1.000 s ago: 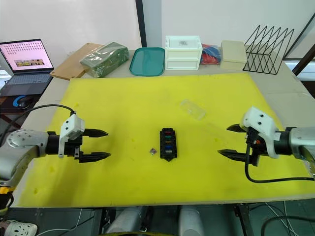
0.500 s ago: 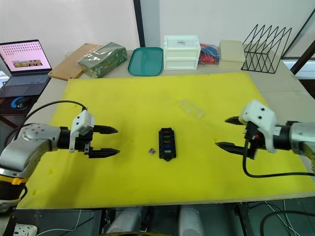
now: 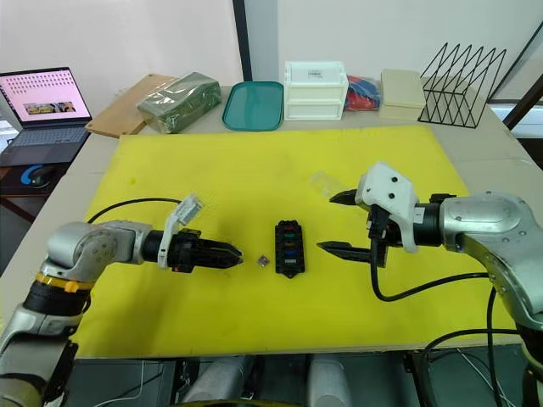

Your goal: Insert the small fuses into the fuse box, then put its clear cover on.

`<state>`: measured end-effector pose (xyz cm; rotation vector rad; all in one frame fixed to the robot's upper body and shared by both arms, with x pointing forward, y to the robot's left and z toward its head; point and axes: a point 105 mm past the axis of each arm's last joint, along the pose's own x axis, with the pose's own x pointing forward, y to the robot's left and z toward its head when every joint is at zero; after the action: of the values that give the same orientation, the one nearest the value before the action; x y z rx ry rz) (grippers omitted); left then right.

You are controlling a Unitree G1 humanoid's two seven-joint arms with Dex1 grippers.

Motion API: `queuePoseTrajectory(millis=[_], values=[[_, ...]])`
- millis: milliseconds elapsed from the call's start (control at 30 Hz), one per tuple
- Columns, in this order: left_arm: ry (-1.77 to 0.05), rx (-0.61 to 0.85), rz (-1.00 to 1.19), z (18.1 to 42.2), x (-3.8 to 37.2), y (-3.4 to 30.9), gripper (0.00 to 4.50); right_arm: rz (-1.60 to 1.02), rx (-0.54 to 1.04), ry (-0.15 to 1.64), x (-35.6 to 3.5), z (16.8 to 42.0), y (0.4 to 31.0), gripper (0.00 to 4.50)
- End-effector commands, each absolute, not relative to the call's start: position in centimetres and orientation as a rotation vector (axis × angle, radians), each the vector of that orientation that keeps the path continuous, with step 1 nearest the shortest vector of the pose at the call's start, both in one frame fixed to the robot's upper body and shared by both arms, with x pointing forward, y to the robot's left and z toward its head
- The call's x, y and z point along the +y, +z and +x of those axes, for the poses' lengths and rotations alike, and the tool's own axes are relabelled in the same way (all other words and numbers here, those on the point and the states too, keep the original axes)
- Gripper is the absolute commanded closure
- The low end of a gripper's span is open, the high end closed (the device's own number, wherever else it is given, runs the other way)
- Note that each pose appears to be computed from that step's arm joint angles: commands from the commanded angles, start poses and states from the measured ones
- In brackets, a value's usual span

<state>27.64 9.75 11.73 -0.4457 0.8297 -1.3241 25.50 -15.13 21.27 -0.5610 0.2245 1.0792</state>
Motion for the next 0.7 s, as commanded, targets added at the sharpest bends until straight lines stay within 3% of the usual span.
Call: queuePoseTrajectory(millis=[33,700], values=[[-1.316,0.904,-0.513,27.7,9.3,11.9,2.34,-0.584,0.171,1.079,-14.5,25.4,21.9,0.00],[-1.253,0.945,-0.360,29.1,8.2,9.1,2.34,-0.585,0.148,1.084,-14.0,25.3,22.6,0.00]])
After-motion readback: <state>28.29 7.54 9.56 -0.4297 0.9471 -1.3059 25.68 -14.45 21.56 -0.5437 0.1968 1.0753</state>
